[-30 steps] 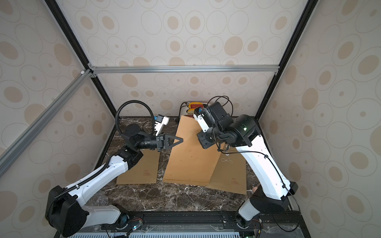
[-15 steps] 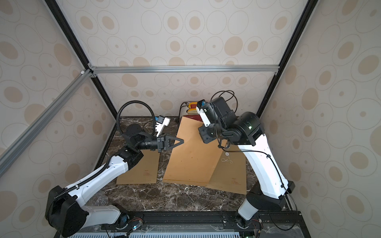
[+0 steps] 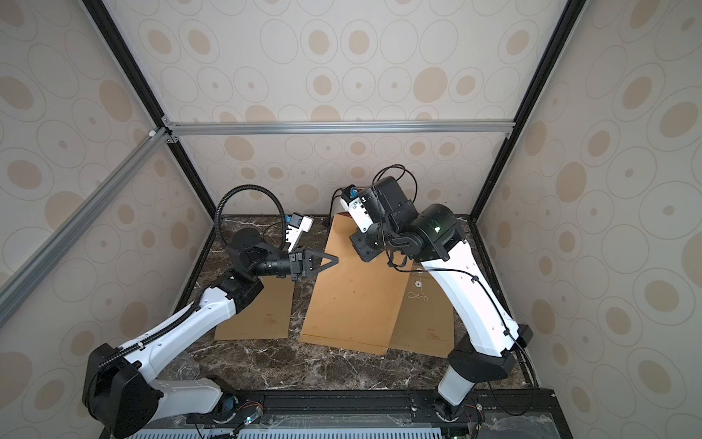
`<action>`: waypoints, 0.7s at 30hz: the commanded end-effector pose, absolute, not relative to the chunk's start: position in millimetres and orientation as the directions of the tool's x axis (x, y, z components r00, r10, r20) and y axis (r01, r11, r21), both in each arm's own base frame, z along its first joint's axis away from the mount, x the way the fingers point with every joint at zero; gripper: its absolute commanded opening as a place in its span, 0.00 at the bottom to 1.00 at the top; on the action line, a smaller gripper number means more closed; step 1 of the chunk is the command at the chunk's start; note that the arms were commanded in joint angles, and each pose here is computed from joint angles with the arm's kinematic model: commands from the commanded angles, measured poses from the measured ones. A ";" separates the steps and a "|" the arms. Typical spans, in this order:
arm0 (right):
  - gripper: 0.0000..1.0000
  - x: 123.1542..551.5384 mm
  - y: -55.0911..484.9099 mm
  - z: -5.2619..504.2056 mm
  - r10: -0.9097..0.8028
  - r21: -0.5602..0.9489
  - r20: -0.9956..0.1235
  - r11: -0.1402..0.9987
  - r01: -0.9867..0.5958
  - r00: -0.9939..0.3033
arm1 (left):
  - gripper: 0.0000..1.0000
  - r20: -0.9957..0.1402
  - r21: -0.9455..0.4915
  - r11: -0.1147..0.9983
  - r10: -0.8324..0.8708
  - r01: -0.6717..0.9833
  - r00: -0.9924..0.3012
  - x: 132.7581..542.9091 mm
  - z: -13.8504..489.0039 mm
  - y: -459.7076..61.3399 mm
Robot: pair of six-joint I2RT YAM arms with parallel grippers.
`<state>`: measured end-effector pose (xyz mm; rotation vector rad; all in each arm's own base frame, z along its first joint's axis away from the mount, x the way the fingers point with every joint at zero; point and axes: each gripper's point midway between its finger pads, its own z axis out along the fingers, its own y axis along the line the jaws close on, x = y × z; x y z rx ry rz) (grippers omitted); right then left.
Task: Close the mouth of the file bag
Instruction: Close the file bag.
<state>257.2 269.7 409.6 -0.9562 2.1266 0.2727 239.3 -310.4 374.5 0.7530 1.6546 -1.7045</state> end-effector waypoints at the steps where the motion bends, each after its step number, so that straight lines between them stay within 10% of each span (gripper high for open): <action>1: 0.00 248.2 282.1 443.7 -0.483 -0.098 -0.820 0.647 -0.756 -0.308 | 0.00 -0.833 -0.546 -0.052 -0.075 0.836 -0.548 226.3 404.9 -309.3; 21: 0.00 248.3 288.0 423.5 -0.389 -0.018 -0.855 0.682 -0.731 -0.342 | 0.00 -0.822 -0.552 -0.112 -0.096 0.826 -0.562 223.2 412.1 -310.4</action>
